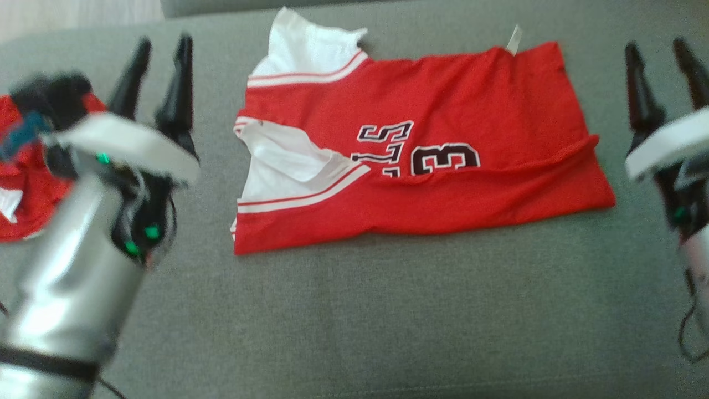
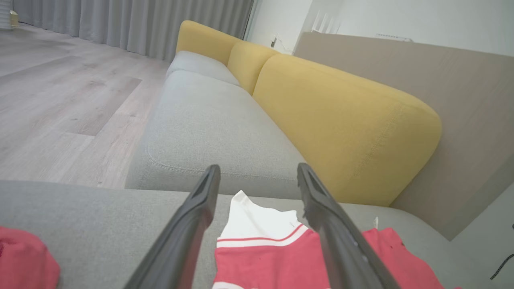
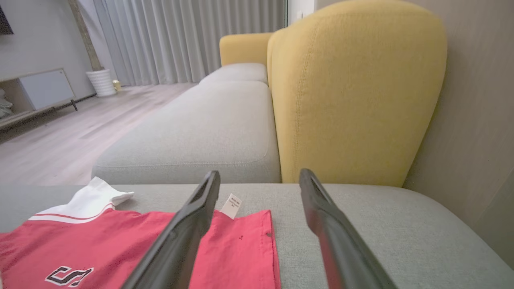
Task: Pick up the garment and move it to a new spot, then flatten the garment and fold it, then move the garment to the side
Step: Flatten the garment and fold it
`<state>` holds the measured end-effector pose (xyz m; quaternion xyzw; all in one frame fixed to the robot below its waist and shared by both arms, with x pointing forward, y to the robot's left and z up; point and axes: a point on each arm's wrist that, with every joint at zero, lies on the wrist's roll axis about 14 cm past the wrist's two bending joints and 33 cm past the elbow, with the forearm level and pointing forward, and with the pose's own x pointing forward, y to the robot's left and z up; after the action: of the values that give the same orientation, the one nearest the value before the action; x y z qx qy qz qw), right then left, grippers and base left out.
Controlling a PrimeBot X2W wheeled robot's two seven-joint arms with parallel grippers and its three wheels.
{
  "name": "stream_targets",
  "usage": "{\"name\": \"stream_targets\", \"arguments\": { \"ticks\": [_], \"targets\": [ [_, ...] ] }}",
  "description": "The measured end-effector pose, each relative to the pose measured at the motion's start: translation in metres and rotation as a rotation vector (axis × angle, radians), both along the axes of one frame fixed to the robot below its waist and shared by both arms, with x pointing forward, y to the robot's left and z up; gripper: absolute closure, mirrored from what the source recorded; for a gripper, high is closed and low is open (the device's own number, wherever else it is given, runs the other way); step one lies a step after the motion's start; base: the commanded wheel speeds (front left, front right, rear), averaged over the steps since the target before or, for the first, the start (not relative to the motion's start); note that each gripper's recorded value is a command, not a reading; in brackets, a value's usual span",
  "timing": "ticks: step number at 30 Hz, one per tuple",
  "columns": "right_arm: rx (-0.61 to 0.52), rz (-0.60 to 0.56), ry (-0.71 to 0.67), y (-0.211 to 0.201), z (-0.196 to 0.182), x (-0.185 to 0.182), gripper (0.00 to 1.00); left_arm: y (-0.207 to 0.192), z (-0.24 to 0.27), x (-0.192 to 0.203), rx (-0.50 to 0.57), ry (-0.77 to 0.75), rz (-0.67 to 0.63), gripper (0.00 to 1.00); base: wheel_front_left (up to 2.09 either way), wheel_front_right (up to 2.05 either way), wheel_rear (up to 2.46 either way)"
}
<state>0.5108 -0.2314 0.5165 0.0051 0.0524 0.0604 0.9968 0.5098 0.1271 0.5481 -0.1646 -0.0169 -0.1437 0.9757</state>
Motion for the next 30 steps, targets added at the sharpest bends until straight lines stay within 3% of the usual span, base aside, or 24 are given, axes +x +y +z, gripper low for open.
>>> {"name": "stream_targets", "arguments": {
  "ticks": [7,13,22,30],
  "targets": [
    [-0.037,0.053,-0.147,0.020,0.013,-0.041,0.00,0.011,0.016,-0.046,-0.098,-0.076,0.112,0.00,0.00,0.00,0.00],
    [-0.014,0.039,-0.255,0.031,0.035,-0.066,0.00,-0.002,-0.009,-0.085,-0.110,-0.043,0.145,0.00,0.00,0.00,0.00],
    [0.045,-0.038,-0.213,0.032,0.007,-0.110,0.00,0.003,-0.045,-0.109,-0.097,0.041,0.181,0.00,0.00,0.00,0.00],
    [0.042,-0.087,-0.218,0.020,0.007,-0.118,0.00,-0.004,-0.063,-0.111,-0.057,0.082,0.150,0.00,0.00,0.00,0.00]
  ]
}}
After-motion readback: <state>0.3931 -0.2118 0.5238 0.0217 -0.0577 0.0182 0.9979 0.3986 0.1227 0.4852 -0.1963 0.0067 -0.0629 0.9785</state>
